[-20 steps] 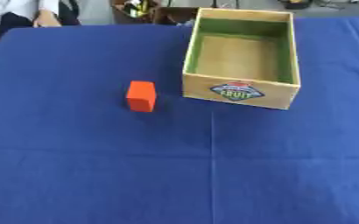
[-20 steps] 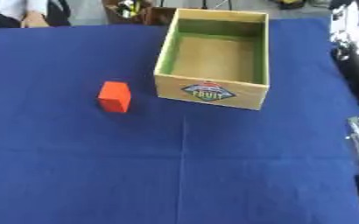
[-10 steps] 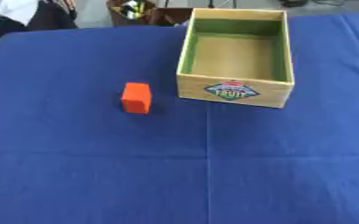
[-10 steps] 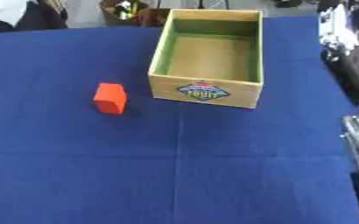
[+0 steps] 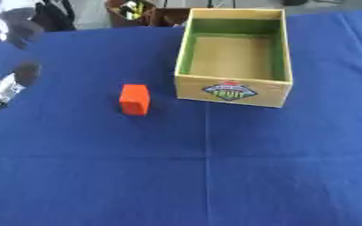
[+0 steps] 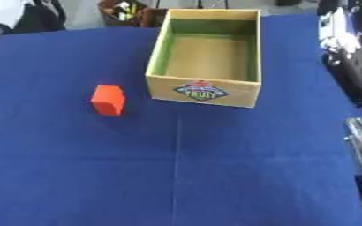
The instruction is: Pick up objects on the table and place them in the box.
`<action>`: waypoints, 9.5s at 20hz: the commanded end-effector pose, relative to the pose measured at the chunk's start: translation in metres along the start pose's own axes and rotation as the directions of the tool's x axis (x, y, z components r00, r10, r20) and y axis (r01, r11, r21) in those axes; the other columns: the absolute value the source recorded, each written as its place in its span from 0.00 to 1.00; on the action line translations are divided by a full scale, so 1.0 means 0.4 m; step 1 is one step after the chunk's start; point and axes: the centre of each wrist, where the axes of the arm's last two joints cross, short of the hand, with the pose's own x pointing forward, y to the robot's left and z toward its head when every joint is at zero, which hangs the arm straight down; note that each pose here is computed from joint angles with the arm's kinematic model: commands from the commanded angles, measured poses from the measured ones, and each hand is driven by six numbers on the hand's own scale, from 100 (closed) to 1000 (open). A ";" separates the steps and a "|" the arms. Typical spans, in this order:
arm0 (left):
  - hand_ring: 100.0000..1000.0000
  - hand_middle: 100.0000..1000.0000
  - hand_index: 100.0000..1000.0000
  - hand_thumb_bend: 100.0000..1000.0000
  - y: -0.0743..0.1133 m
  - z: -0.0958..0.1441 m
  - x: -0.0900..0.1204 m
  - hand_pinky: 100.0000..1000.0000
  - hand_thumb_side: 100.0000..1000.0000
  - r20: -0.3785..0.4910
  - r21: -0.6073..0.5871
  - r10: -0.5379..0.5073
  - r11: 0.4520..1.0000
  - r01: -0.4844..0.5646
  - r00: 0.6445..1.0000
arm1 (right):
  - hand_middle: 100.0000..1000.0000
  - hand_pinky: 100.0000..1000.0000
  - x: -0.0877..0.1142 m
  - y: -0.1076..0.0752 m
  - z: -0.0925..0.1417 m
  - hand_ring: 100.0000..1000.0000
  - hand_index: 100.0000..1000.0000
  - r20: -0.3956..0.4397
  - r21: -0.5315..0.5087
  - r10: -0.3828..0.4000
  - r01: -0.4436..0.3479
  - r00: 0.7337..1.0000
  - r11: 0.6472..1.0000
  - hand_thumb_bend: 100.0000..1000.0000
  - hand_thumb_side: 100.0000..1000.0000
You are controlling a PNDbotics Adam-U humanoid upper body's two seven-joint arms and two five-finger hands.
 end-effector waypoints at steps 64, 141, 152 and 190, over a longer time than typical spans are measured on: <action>0.78 0.74 0.96 0.76 -0.079 -0.311 -0.082 0.69 0.68 0.062 -0.769 -0.141 0.624 0.138 0.988 | 0.58 0.92 0.031 0.006 -0.025 0.85 0.78 0.041 0.072 -0.016 0.013 0.999 0.997 0.06 0.59; 0.33 0.20 0.42 0.00 0.183 -0.397 0.131 0.23 0.59 -0.020 0.078 -0.307 0.948 0.308 0.952 | 0.57 0.93 0.047 0.023 -0.044 0.86 0.77 0.070 0.089 -0.057 0.051 0.996 0.995 0.05 0.58; 0.33 0.20 0.42 0.00 0.132 -0.496 0.148 0.23 0.60 -0.015 0.151 -0.329 0.933 0.327 0.944 | 0.57 0.92 0.076 0.058 -0.070 0.85 0.77 0.126 0.110 -0.138 0.125 0.982 0.986 0.00 0.56; 0.65 0.64 1.00 0.36 -0.090 -0.525 0.121 0.53 0.68 0.111 -0.056 -0.420 0.902 0.428 0.901 | 0.57 0.92 0.093 0.073 -0.085 0.85 0.77 0.165 0.094 -0.178 0.164 0.970 0.982 0.00 0.56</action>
